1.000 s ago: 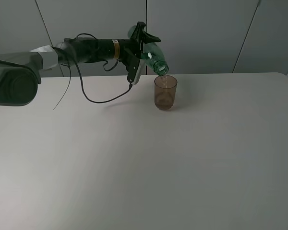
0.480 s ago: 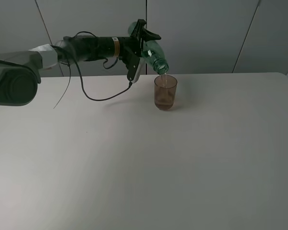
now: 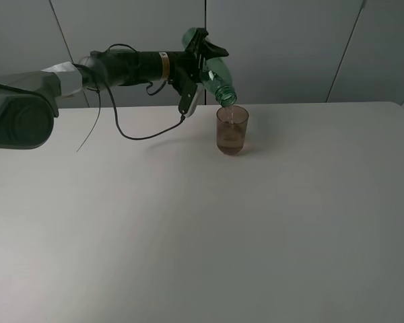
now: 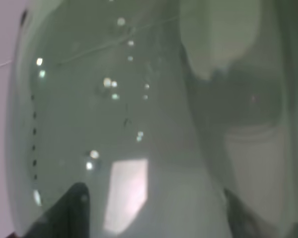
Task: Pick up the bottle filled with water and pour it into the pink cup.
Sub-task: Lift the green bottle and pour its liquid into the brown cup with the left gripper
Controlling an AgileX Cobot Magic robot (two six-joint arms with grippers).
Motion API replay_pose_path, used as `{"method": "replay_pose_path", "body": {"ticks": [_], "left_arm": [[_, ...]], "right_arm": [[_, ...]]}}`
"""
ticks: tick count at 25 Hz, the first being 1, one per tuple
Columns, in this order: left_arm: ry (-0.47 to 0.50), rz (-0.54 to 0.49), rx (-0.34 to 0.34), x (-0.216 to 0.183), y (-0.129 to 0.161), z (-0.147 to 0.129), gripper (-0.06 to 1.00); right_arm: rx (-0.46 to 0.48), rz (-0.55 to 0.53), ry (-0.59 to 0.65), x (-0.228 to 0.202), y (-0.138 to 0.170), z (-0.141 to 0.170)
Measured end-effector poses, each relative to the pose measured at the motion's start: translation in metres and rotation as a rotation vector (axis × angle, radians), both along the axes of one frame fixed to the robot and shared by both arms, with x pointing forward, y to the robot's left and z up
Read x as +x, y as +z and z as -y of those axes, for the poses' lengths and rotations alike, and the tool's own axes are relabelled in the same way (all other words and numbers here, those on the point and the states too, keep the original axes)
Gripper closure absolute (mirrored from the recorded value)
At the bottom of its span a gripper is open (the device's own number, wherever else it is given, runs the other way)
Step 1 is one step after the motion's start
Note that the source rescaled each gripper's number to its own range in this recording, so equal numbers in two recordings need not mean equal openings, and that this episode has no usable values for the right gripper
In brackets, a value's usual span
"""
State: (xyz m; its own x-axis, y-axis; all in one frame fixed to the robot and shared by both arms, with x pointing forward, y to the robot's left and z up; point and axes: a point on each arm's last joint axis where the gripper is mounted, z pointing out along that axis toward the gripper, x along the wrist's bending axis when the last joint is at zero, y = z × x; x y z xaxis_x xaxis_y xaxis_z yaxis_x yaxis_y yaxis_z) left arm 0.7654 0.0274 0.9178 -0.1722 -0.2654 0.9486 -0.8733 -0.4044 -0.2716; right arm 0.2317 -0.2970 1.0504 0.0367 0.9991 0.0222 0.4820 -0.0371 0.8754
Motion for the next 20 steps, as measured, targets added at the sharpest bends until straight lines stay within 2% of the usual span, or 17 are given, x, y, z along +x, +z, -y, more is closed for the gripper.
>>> {"method": "replay_pose_path", "body": {"ticks": [11,20], "left_arm": [[-0.018,0.075,0.037,-0.0007,0.0002,0.0012,0.94],[-0.041,0.104,0.041,-0.0037,0.0009,0.0059,0.94]], "right_arm": [[0.000,0.000,0.000,0.0000,0.0000,0.0000],[0.000,0.000,0.000,0.0000,0.0000,0.0000]]}}
